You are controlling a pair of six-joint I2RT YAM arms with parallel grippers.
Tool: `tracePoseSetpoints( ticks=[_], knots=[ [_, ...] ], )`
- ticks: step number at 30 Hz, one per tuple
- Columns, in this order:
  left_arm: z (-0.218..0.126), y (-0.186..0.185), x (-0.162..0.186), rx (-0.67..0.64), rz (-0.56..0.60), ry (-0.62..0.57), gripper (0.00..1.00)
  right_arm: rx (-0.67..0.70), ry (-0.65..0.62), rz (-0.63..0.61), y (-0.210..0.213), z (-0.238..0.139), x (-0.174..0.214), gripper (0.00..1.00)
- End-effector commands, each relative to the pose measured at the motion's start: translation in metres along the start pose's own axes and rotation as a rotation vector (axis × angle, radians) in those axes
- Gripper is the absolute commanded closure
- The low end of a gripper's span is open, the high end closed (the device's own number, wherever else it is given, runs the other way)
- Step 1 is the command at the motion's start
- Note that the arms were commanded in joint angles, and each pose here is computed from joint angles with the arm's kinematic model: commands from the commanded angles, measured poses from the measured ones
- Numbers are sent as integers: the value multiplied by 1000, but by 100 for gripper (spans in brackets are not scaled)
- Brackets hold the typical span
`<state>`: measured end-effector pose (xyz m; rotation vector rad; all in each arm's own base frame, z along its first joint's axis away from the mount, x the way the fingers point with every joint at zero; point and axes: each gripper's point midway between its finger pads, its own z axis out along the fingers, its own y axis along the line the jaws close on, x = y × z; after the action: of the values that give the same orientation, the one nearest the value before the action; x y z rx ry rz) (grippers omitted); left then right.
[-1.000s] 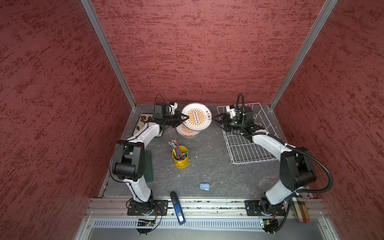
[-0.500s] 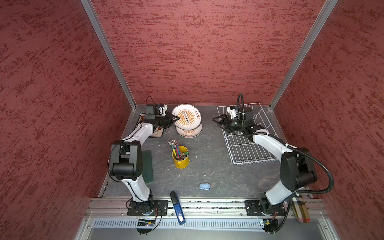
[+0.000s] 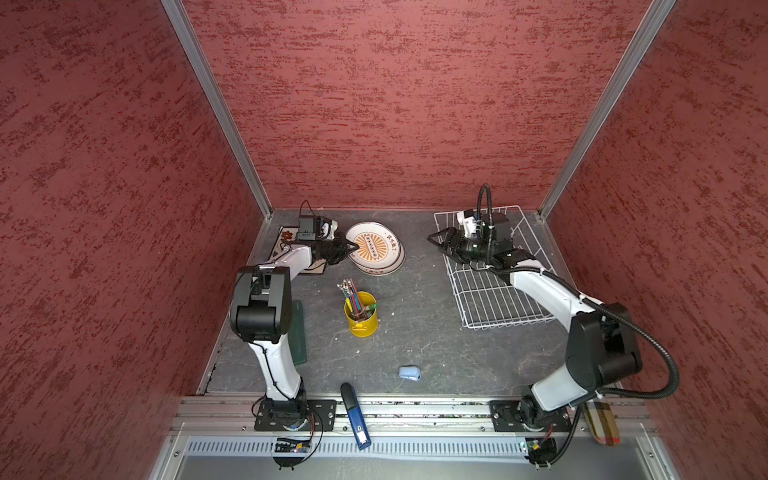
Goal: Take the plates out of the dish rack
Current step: 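Lower the plate onto the plate stack with the left gripper while the right draws back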
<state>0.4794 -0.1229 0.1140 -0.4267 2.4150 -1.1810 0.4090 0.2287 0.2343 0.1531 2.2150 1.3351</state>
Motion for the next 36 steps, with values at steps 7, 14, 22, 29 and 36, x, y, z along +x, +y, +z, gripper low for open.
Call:
tracePoseSetpoints(
  ticks=[7,14,22,29,36],
  knots=[
    [16,4,-16,23,36,0,100,1,-34,-24,3,-7,-5,22],
    [25,13,-13,14,20,18,100,2,-30,-23,2,-6,-5,22],
    [31,18,-12,11,9,30,100,6,-29,-18,1,-6,-4,21],
    [39,21,-7,6,1,50,99,9,-27,-18,0,-6,-3,21],
    [43,23,-4,-3,-4,60,93,9,-28,-21,2,-7,-5,21]
  ],
)
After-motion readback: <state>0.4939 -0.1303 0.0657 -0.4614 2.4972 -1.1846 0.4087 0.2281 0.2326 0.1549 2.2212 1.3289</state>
